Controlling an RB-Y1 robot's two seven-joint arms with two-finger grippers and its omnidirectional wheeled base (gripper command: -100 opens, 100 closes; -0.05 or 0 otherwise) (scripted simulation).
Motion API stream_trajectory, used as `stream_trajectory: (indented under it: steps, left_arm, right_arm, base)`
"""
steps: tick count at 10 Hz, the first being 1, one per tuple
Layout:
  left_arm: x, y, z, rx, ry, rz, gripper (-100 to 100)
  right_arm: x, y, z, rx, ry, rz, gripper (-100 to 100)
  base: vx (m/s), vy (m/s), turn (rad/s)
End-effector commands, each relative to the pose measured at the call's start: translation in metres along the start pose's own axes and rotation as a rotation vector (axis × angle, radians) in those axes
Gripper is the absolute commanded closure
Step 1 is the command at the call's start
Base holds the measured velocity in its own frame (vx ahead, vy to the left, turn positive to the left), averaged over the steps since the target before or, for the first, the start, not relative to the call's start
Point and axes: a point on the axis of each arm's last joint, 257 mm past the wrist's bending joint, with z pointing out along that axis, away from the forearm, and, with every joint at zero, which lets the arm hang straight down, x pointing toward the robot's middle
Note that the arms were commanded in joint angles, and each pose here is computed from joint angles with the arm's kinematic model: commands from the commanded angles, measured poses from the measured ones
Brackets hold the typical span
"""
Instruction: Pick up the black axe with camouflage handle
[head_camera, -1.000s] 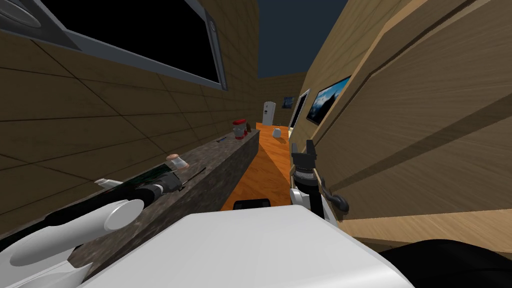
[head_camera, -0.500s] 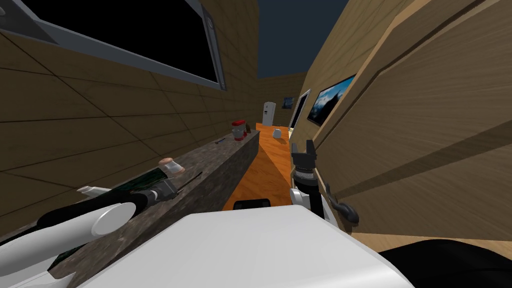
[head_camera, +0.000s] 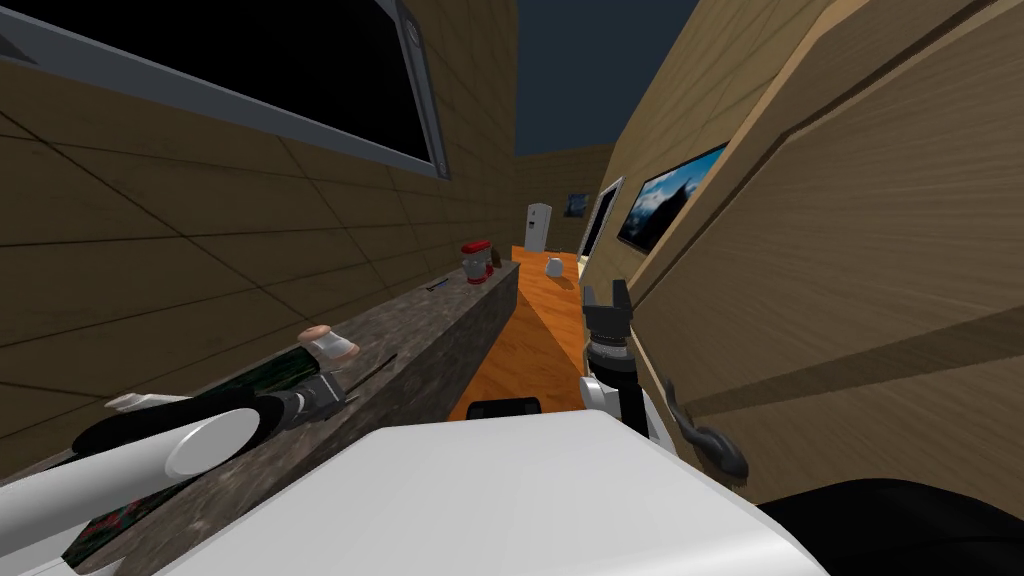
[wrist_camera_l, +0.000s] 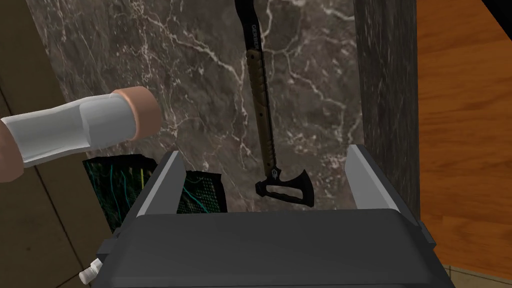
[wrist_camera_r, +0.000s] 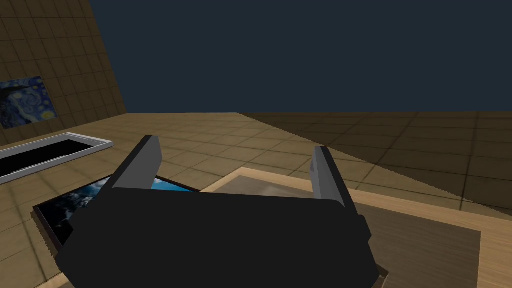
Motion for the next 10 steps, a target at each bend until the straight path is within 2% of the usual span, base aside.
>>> stream_trajectory:
  steps: [1, 2, 3, 4, 5, 6, 7, 8, 9, 10]
  left_arm:
    - [-0.012, 0.014, 0.0, -0.053, -0.031, -0.013, -100]
    - [-0.026, 0.021, -0.001, -0.089, -0.06, -0.035, -100]
    - [-0.029, 0.028, -0.002, -0.117, -0.074, -0.036, -100]
    - [-0.043, 0.038, -0.005, -0.162, -0.108, -0.058, -100]
    - [-0.045, 0.042, -0.006, -0.177, -0.115, -0.058, -100]
    - [-0.058, 0.051, -0.009, -0.22, -0.148, -0.08, -100]
    - [-0.06, 0.054, -0.01, -0.234, -0.155, -0.08, -100]
    - [-0.072, 0.063, -0.015, -0.273, -0.186, -0.1, -100]
    - [-0.073, 0.066, -0.016, -0.286, -0.193, -0.1, -100]
    - [-0.084, 0.075, -0.021, -0.325, -0.223, -0.12, -100]
  right_arm:
    - [0.0, 0.0, 0.0, 0.0, 0.0, 0.0, 0]
    - [0.0, 0.0, 0.0, 0.0, 0.0, 0.0, 0]
    - [0.0, 0.0, 0.0, 0.0, 0.0, 0.0, 0]
    - [0.0, 0.0, 0.0, 0.0, 0.0, 0.0, 0]
    - [0.0, 0.0, 0.0, 0.0, 0.0, 0.0, 0]
    - [0.0, 0.0, 0.0, 0.0, 0.0, 0.0, 0]
    - [0.0, 0.0, 0.0, 0.0, 0.0, 0.0, 0]
    - [0.0, 0.0, 0.0, 0.0, 0.0, 0.0, 0]
    - [0.0, 0.0, 0.0, 0.0, 0.0, 0.0, 0]
    - [0.0, 0.0, 0.0, 0.0, 0.0, 0.0, 0]
  base:
    - [0.108, -0.003, -0.004]
    - [0.147, -0.012, -0.007]
    - [0.129, -0.009, -0.003]
    - [0.141, 0.0, -0.012]
    - [0.12, 0.013, -0.001]
    - [0.126, 0.011, -0.012]
    - [0.099, 0.015, -0.002]
    - [0.113, 0.016, -0.012]
    - [0.108, 0.018, -0.004]
    - [0.126, 0.019, -0.009]
